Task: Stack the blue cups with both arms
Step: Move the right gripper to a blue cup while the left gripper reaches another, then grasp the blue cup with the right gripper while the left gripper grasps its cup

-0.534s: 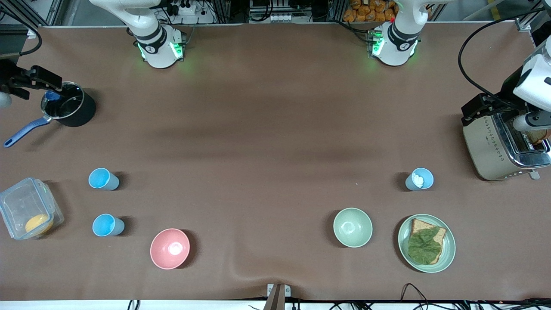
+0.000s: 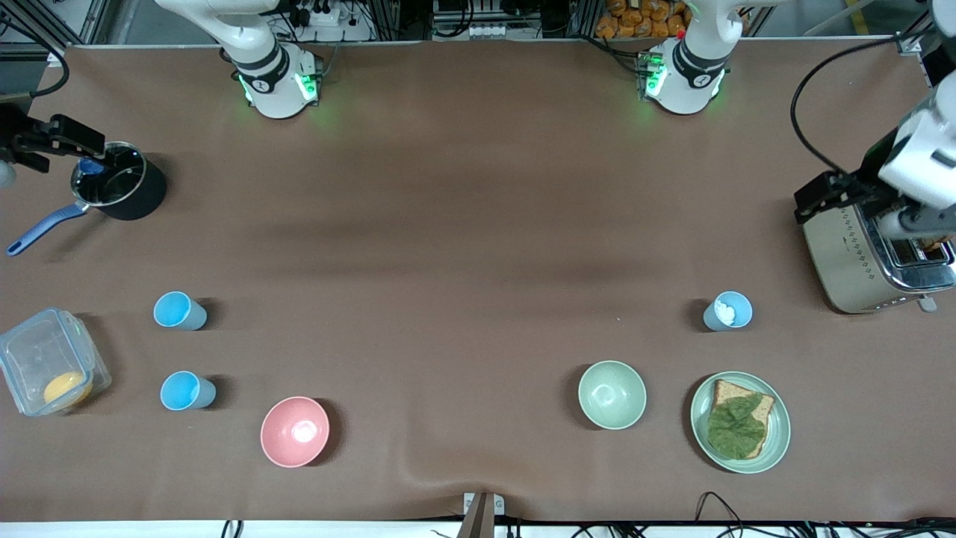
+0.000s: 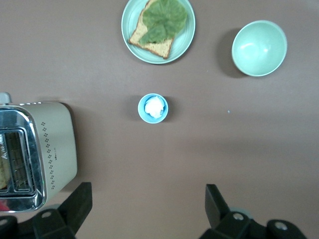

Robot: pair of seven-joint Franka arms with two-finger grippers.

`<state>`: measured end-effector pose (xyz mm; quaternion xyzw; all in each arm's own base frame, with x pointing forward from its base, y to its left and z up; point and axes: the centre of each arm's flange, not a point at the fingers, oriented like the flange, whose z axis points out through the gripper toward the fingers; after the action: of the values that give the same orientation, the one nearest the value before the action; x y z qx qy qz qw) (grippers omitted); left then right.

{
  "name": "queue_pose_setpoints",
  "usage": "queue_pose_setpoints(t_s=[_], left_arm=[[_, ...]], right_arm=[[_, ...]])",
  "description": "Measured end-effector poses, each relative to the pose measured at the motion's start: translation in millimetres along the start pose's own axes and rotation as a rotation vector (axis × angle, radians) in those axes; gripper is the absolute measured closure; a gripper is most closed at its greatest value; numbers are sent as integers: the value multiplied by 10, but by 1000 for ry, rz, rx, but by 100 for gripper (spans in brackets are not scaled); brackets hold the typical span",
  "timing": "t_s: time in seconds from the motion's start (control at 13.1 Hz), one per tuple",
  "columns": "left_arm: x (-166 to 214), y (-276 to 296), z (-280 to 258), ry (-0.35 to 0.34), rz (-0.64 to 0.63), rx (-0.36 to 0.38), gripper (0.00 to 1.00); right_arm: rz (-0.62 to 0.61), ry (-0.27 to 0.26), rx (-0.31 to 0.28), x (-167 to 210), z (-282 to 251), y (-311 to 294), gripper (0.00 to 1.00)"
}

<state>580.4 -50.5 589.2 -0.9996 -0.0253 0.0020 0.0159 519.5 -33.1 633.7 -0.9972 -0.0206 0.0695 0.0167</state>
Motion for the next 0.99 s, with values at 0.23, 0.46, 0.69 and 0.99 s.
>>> queue_pose_setpoints(t_s=[0.23, 0.46, 0.69, 0.99], left_arm=[[301, -102, 855, 3, -18, -10, 0], [358, -440, 1670, 58, -14, -20, 0], [284, -470, 2304, 56, -10, -28, 0], [337, -599, 2970, 37, -31, -40, 0]], right_arm=[[5, -22, 3, 34, 82, 19, 0], [10, -101, 39, 354, 575, 94, 0], [-35, -133, 58, 1033, 1537, 367, 0], [-94, -133, 80, 1387, 2524, 1269, 0]])
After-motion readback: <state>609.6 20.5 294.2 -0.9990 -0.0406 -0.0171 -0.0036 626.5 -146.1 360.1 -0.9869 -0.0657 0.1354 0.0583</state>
